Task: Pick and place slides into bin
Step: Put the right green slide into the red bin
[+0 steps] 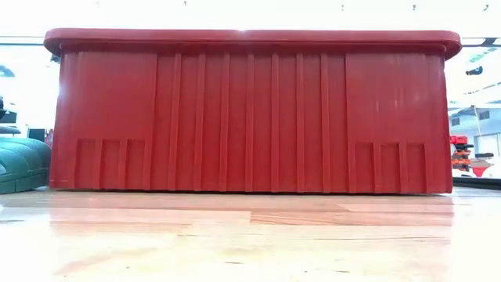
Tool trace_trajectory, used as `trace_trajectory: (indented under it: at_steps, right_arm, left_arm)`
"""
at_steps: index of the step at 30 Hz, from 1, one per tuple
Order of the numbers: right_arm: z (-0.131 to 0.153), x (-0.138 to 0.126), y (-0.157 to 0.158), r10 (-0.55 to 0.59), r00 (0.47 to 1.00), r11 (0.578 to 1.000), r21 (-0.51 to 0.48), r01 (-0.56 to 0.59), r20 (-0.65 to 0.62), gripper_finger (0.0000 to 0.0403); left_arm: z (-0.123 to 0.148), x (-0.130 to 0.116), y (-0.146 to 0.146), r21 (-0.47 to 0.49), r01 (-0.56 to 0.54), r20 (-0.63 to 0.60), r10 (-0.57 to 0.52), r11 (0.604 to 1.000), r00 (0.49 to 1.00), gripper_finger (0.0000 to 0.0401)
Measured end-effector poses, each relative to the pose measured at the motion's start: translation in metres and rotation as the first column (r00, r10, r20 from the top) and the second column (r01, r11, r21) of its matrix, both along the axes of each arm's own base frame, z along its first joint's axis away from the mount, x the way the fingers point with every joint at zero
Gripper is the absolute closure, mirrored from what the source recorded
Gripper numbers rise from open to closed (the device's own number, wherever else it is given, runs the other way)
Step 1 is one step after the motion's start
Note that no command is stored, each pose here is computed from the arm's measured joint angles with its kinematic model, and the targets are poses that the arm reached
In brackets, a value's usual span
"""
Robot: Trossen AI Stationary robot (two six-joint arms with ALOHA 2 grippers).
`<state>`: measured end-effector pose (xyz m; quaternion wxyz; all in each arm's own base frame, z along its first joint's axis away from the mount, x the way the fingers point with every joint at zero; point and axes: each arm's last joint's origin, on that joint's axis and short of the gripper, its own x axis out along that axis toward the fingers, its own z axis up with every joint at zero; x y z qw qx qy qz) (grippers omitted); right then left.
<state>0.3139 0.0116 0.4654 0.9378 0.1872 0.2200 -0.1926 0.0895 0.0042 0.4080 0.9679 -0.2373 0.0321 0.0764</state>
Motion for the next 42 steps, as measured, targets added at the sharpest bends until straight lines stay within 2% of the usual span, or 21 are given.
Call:
trace_trajectory:
  at_steps: [3,7,12,16,20,26,28,32,37,42]
  right_arm:
    - [-0.01,0.005,-0.035,0.044,0.995,0.999,-0.007,-0.045,-0.089,0.0392]
    - [-0.029,0.016,-0.082,0.157,0.971,0.988,0.021,-0.156,-0.18,0.0392]
    - [-0.065,0.031,-0.136,0.353,0.904,0.936,0.108,-0.336,-0.24,0.0392]
    - [-0.103,0.048,-0.165,0.516,0.816,0.857,0.162,-0.489,-0.262,0.0392]
    - [-0.14,0.065,-0.176,0.653,0.702,0.756,0.186,-0.627,-0.285,0.0392]
    - [-0.194,0.087,-0.174,0.768,0.533,0.626,0.242,-0.741,-0.356,0.0392]
    - [-0.208,0.091,-0.174,0.788,0.492,0.597,0.268,-0.756,-0.37,0.0392]
    - [-0.234,0.098,-0.179,0.786,0.465,0.598,0.31,-0.739,-0.407,0.0392]
    - [-0.258,0.103,-0.185,0.784,0.45,0.603,0.352,-0.716,-0.427,0.0392]
    - [-0.275,0.104,-0.191,0.748,0.431,0.637,0.36,-0.682,-0.505,0.0385]
  left_arm:
    - [0.001,0.0,0.0,0.001,0.0,0.015,0.0,1.0,1.0,0.0005]
    - [0.007,0.001,0.0,0.037,0.0,0.066,-0.003,0.999,0.998,0.0005]
    - [0.016,0.008,0.0,0.141,-0.01,0.14,-0.01,0.99,0.99,0.0005]
    - [0.022,0.017,0.0,0.206,-0.028,0.191,-0.012,0.978,0.982,0.0005]
    - [0.026,0.031,0.001,0.278,-0.061,0.21,0.001,0.959,0.978,0.0005]
    - [0.022,0.056,0.004,0.252,-0.134,0.187,0.088,0.958,0.978,0.0005]
    - [0.019,0.063,0.004,0.248,-0.132,0.169,0.092,0.96,0.981,0.0005]
    - [0.016,0.074,0.004,0.249,-0.129,0.156,0.091,0.96,0.984,0.0005]
    - [0.016,0.075,0.006,0.256,-0.155,0.159,0.116,0.954,0.98,0.0005]
    - [0.018,0.072,0.008,0.255,-0.169,0.169,0.129,0.952,0.977,0.0005]
